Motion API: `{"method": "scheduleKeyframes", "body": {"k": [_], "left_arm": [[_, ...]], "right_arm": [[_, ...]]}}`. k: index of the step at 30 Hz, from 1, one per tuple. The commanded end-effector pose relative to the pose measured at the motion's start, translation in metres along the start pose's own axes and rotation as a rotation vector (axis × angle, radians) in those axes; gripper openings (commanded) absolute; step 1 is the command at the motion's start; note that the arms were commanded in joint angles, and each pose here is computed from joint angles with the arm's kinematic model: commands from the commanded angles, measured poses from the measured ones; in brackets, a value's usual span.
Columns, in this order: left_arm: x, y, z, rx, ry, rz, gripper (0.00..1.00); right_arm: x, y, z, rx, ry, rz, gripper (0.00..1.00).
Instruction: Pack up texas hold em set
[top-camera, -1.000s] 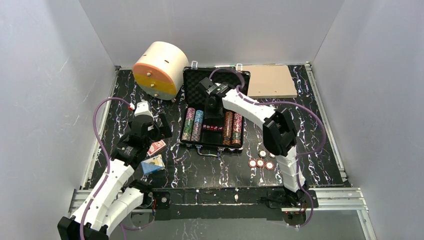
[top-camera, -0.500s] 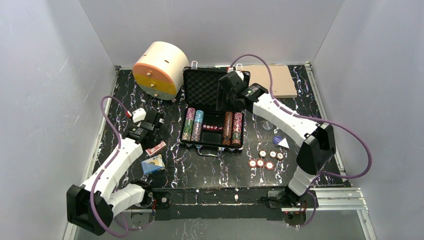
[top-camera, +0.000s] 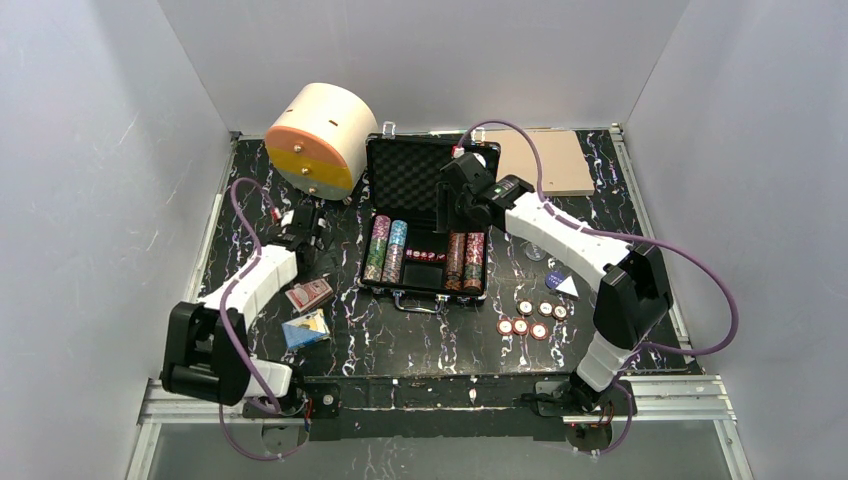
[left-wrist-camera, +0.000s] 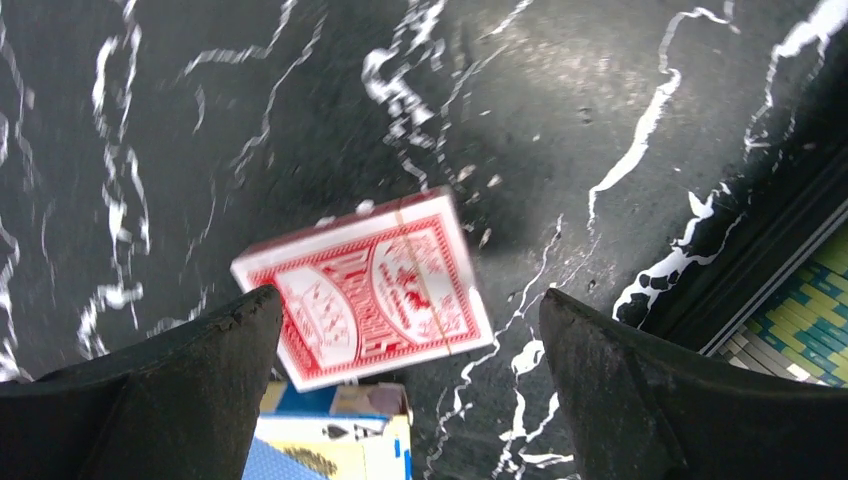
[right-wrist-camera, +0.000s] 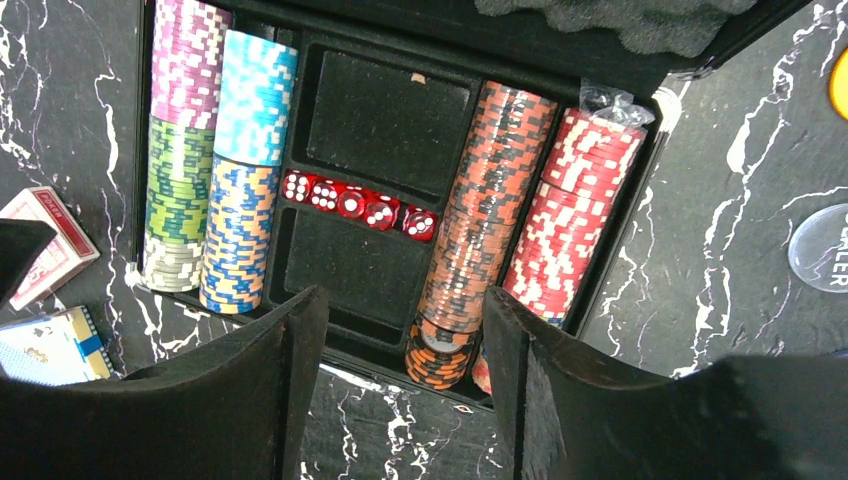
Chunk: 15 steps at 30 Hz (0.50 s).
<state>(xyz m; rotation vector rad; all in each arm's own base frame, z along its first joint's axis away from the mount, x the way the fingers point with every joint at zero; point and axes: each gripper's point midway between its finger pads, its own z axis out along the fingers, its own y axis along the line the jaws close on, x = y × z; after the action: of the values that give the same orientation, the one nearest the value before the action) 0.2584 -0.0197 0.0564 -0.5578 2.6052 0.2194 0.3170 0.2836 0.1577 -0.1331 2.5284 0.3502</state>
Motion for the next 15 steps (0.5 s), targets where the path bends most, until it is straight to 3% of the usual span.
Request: {"method": "scheduleKeyframes", "body": {"k": [1, 5, 8, 11, 15], "left_arm": [[-0.031, -0.021, 0.008, 0.111, -0.082, 0.319, 0.98], [-0.019, -0.028, 0.016, 0.168, -0.006, 0.489, 0.98], [-0.03, -0.026, 0.016, 0.143, -0.048, 0.527, 0.98], [-0.029, -0.028, 0.017, 0.165, -0.013, 0.618, 0.98], [-0.001, -0.036, -0.006, 0.327, 0.1, 0.866, 0.98]], "right_arm": [[-0.016, -0.002, -0.015, -0.036, -0.057, -0.008, 0.68], [-0.012, -0.006, -0.012, -0.028, -0.038, -0.01, 0.67], [-0.013, -0.005, -0.012, -0.039, -0.028, -0.008, 0.68], [-0.014, 0.0, -0.011, -0.057, 0.0, -0.02, 0.68], [-0.011, 0.002, -0.007, -0.057, 0.045, -0.041, 0.67]]}}
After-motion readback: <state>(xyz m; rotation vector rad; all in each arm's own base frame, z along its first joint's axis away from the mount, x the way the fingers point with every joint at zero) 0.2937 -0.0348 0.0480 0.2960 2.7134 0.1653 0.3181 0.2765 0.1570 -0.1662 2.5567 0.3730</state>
